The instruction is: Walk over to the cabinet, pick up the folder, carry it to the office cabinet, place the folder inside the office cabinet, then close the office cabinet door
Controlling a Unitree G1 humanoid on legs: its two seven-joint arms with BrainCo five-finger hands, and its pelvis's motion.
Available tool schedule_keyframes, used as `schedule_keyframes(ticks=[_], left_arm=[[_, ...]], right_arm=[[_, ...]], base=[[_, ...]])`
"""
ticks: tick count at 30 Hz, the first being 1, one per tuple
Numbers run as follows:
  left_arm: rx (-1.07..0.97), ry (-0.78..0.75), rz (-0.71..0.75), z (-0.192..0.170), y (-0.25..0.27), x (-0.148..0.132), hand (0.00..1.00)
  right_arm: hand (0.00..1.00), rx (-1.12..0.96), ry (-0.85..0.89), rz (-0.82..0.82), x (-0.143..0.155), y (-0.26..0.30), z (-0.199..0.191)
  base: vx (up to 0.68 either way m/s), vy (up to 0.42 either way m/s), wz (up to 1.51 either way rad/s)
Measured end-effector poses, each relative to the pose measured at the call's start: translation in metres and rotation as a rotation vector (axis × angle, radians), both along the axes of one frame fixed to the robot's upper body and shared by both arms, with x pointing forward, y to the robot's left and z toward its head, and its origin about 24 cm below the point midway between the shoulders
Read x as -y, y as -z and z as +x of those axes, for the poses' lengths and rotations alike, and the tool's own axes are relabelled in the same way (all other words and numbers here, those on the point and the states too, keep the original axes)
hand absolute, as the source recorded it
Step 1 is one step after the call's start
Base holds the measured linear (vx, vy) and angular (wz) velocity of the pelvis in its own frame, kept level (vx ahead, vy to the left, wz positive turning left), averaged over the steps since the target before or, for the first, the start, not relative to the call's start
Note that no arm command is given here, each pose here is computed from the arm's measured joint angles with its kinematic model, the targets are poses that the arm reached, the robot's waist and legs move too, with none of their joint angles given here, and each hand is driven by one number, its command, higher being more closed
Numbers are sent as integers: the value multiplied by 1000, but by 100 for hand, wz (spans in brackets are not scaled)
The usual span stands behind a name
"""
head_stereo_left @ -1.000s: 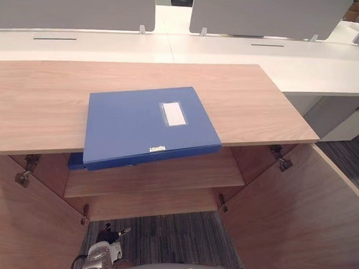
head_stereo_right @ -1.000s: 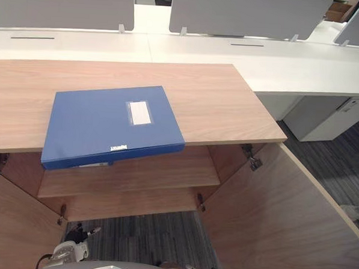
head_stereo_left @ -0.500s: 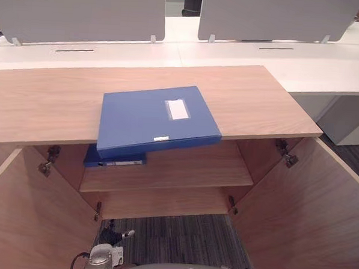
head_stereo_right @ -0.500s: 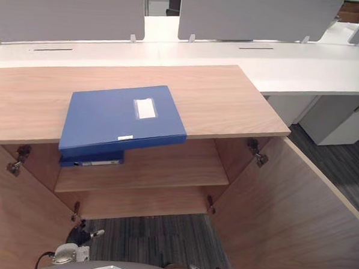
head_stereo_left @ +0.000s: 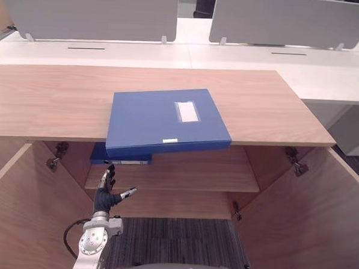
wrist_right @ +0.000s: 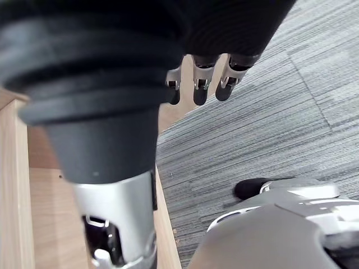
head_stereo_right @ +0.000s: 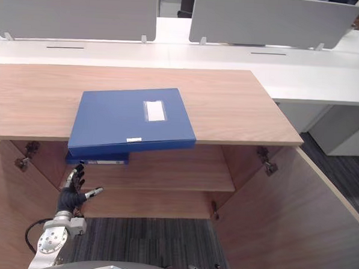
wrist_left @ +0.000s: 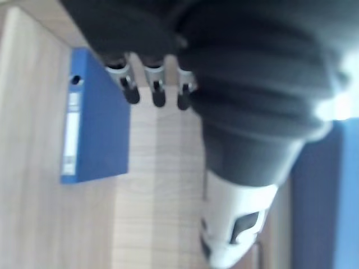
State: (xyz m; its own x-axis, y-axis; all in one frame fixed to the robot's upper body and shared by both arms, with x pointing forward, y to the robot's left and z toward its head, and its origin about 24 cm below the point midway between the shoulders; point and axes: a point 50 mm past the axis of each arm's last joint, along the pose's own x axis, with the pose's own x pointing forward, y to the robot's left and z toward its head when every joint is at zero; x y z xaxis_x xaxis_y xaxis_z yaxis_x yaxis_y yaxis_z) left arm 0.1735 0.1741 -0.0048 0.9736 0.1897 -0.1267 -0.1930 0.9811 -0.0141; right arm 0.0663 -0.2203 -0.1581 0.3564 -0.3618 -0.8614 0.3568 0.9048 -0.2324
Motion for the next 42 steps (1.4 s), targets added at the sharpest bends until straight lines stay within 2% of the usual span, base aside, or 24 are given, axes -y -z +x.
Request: schedule_keyframes(ticks=[10, 18, 23, 33, 37, 42], left_arm=[[156, -120, 47, -2, -36, -15, 0], [218, -155, 49, -8, -49, -18, 0], [274, -154, 112, -7, -63, -19, 0], [347, -53, 494, 7, -84, -28, 0], [376, -13, 612, 13, -91, -29, 0], [427, 44, 674, 20, -100, -24, 0]], right_arm=[[0, 8, -13, -3, -1, 0, 1], [0, -9, -9, 0, -1, 1, -6], [0, -16, -9, 4, -2, 2, -6], [0, -41, -69, -7, -2, 4, -4], [0, -49, -75, -6, -1, 4, -2], [0, -53, -80, -10, 0, 4, -2]], base=[[-41, -23, 10], [-31, -11, 6], [0, 0, 0], [0, 0, 0], [0, 0, 0], [18, -6, -3]])
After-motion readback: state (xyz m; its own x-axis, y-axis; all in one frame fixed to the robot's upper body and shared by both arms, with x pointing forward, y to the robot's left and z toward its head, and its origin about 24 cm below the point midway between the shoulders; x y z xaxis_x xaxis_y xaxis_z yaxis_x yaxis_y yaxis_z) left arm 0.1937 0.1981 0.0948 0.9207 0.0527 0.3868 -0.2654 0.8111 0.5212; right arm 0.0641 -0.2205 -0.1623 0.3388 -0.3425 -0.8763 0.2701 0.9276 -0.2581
